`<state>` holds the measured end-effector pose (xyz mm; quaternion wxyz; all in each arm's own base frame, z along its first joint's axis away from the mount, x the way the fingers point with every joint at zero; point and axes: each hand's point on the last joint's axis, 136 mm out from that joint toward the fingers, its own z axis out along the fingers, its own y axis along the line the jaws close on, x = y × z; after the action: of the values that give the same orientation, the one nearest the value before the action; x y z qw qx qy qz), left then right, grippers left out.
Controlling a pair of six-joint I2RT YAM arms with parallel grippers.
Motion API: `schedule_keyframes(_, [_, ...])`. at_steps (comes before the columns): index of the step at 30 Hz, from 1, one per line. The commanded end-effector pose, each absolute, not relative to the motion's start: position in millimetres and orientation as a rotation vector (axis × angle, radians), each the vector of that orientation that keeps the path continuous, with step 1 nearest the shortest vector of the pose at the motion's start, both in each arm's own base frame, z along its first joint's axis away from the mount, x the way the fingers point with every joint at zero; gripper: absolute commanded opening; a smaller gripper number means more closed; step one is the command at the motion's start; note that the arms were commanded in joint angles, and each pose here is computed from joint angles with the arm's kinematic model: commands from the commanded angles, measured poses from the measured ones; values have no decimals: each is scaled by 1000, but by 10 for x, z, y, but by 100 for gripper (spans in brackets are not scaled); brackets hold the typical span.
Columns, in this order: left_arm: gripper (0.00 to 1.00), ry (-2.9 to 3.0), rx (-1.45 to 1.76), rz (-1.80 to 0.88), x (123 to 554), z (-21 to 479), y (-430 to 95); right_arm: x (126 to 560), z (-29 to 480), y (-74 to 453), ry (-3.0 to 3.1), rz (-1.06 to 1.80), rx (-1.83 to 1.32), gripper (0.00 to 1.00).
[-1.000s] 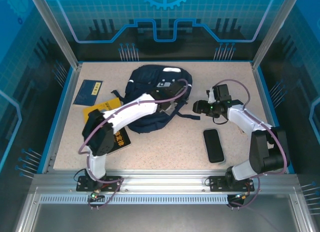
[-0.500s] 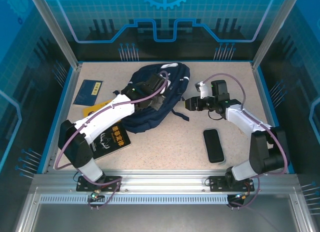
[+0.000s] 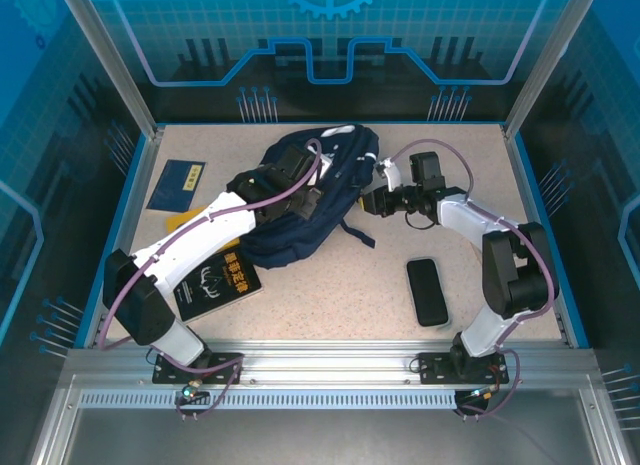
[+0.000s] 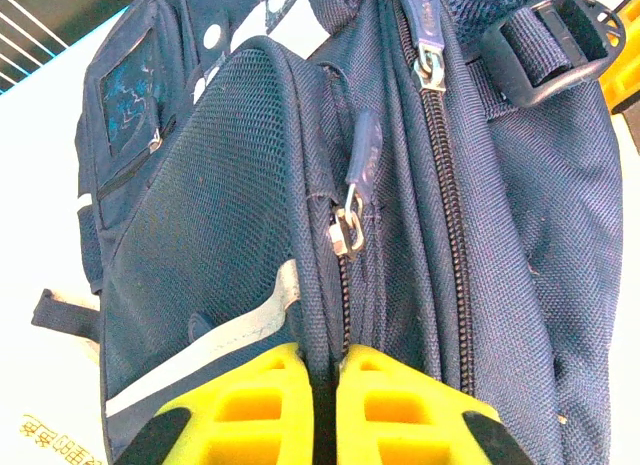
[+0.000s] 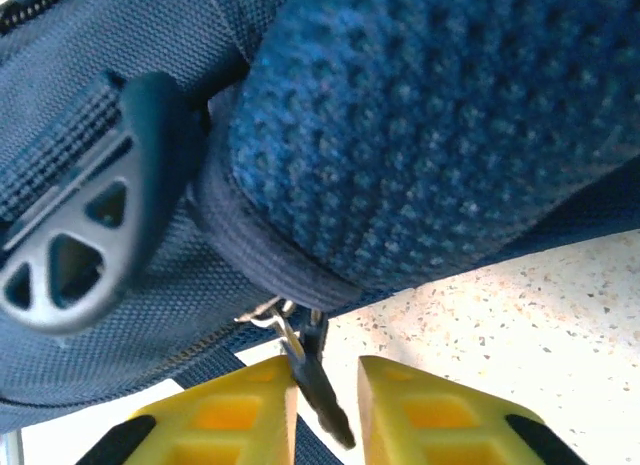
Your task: Pack books, pencil case, and school supplies into a backpack
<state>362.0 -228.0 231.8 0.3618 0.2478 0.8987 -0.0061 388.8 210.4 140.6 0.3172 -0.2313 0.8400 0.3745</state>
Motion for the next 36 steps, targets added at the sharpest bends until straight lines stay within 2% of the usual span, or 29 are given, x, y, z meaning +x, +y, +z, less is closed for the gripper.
schedule_keyframes(1, [0,2159,551,-91,3764,2777,-2361,3888,1532,2185,2144,998,-662,13])
schedule_keyframes(4, [0,2162,540,-94,3788,2757,-2373,3846,1522,2125,2156,946,-654,5])
schedule_keyframes(9, [0,2187,494,-83,3867,2690,-2390,3719,1474,1999,2214,800,-647,0])
schedule_keyframes(18, [0,2238,336,-65,4157,2494,-2482,3382,1340,1991,2291,538,-650,0])
schedule_keyframes(22, [0,2240,320,-100,4232,2472,-2584,3205,1248,2106,2317,638,-651,0])
schedule_keyframes(30, [0,2287,178,-219,4345,2375,-2756,2687,1273,2821,2191,880,-798,0])
schedule_keyframes(34, [0,2301,178,-363,4345,2416,-2887,2721,1248,2761,2169,889,-669,0])
schedule_keyframes(35, [5,2311,204,-417,4314,2435,-2937,2761,1272,2706,2165,876,-632,0])
schedule_keyframes(36, [15,2331,242,-480,4273,2434,-2979,2806,1304,2633,2161,869,-586,0])
